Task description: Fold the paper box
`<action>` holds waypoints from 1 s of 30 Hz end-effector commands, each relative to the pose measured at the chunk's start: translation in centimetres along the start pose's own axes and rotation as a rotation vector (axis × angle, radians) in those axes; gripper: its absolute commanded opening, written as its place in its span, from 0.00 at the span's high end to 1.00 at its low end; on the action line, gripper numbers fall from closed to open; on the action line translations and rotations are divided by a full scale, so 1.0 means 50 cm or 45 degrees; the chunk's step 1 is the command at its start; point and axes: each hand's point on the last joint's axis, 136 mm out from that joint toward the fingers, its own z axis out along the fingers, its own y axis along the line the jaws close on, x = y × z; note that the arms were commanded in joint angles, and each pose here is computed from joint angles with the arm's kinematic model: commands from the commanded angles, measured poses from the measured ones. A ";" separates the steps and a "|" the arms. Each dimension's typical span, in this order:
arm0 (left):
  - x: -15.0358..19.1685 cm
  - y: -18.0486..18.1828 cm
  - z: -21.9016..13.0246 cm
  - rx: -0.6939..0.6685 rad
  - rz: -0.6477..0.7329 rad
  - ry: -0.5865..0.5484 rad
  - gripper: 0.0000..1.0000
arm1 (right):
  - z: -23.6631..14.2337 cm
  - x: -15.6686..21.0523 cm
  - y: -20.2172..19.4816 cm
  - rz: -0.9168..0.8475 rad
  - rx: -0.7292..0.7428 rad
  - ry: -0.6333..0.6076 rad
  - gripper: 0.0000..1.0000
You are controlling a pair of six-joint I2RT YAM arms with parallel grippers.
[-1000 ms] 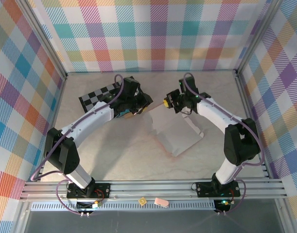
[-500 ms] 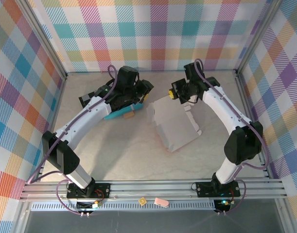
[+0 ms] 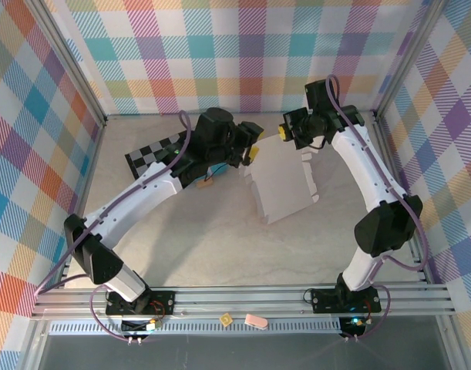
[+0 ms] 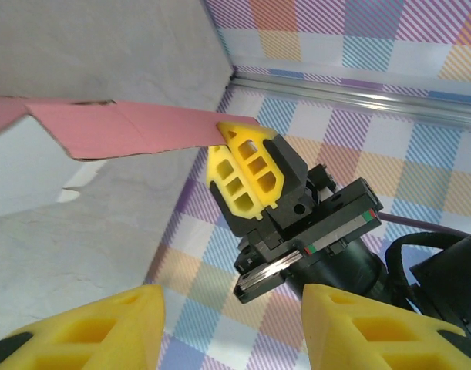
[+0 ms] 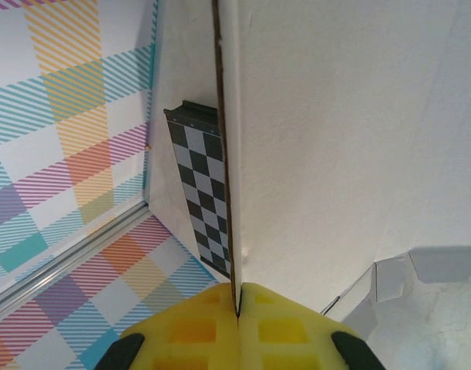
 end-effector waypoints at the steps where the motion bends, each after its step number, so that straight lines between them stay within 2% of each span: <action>1: -0.008 -0.003 0.031 0.019 -0.060 -0.020 0.50 | -0.010 -0.002 0.000 0.045 0.016 -0.002 1.00; 15: -0.080 0.073 0.031 -0.104 0.085 -0.153 0.51 | -0.033 -0.007 -0.001 0.057 -0.007 0.014 1.00; 21: -0.097 0.092 0.043 -0.107 0.102 -0.153 0.54 | -0.035 -0.006 0.006 0.068 -0.025 0.030 1.00; 30: -0.096 0.084 0.050 -0.085 0.143 -0.143 0.65 | -0.031 -0.004 0.001 0.079 -0.023 0.039 1.00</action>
